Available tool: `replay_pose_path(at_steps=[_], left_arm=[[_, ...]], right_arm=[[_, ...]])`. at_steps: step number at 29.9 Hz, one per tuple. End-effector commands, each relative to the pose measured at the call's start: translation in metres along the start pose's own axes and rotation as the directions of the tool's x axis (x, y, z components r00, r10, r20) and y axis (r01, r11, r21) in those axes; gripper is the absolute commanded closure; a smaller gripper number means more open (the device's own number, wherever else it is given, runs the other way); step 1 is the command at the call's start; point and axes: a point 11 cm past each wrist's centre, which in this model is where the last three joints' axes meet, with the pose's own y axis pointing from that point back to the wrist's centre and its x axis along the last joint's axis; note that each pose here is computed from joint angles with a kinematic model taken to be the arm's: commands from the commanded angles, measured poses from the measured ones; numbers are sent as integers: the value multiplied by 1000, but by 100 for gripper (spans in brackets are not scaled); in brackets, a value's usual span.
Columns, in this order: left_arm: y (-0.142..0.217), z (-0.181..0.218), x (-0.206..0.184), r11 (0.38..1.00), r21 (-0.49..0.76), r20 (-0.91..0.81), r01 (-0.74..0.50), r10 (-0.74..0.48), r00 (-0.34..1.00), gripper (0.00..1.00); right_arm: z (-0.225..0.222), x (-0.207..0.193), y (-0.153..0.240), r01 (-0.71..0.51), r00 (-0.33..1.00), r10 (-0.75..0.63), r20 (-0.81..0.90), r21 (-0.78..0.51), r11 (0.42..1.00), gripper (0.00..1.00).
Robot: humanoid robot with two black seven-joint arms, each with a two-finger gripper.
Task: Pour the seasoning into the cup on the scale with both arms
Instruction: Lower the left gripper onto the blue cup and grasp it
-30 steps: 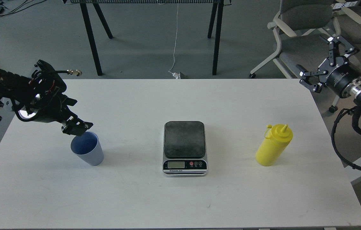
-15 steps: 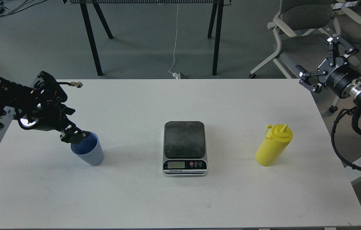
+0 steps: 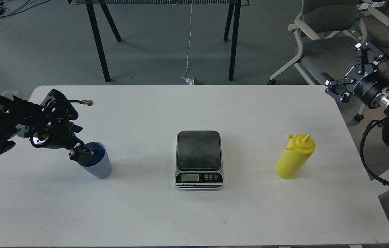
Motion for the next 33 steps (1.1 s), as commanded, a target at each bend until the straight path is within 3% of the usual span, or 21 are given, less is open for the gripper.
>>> replay_pose_path(at_steps=[1, 14, 16, 21, 27, 33], left_arm=[[0, -1, -4, 1000, 3, -4, 7, -7, 1000, 3], [-6, 5, -16, 1000, -13, 2, 28, -28, 1000, 18], [-6, 5, -16, 1000, -13, 2, 28, -28, 1000, 23], [-7, 5, -16, 1000, -13, 2, 27, -27, 1000, 48], [-6, 3, -16, 1000, -10, 2, 25, -25, 1000, 60], [-7, 5, -15, 1000, -13, 3, 25, -25, 1000, 82]], right_arm=[[1, 1, 0, -1, 1000, 1, 1, -2, 1000, 1], [5, 4, 3, -10, 1000, 10, 5, -9, 1000, 1], [6, 4, 4, -11, 1000, 11, 5, -10, 1000, 1], [8, 6, 4, -14, 1000, 14, 7, -12, 1000, 1], [9, 7, 6, -18, 1000, 18, 8, -13, 1000, 1], [10, 9, 7, -22, 1000, 22, 9, -16, 1000, 1]])
